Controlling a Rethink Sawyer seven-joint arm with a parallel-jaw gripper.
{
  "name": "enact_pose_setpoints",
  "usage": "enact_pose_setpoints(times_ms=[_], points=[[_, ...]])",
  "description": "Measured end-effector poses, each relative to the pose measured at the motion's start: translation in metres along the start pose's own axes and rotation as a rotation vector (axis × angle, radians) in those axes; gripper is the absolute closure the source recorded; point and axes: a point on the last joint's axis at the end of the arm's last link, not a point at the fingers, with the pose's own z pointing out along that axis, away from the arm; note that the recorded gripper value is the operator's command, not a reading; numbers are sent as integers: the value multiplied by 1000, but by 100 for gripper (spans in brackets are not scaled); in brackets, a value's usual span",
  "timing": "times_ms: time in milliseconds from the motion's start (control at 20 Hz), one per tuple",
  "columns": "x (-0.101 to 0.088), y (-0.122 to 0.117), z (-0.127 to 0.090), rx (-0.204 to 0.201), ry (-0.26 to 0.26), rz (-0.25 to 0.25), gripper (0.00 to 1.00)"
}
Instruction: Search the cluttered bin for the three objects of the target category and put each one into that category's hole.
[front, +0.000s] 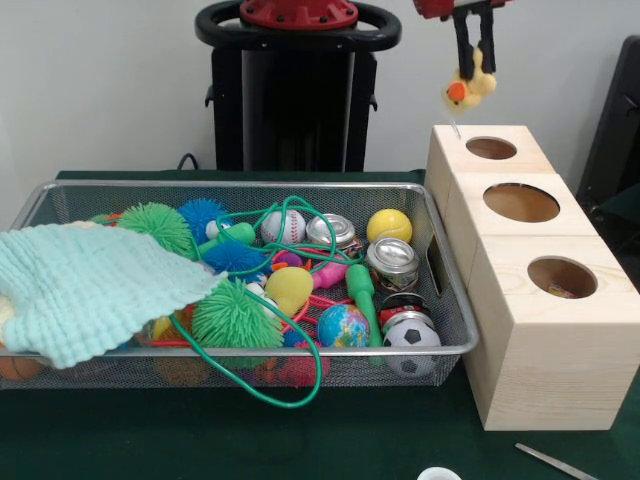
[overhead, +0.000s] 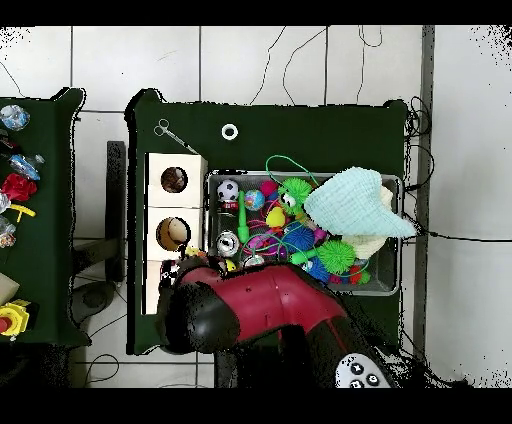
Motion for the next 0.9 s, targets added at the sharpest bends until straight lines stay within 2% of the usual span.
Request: enact_pose_setpoints(times_ms=[300,600,900], points=[[22,16,18,33,45,-20,100],[41,11,33,63,92,15,100],[49,5,47,69,92,44,100]])
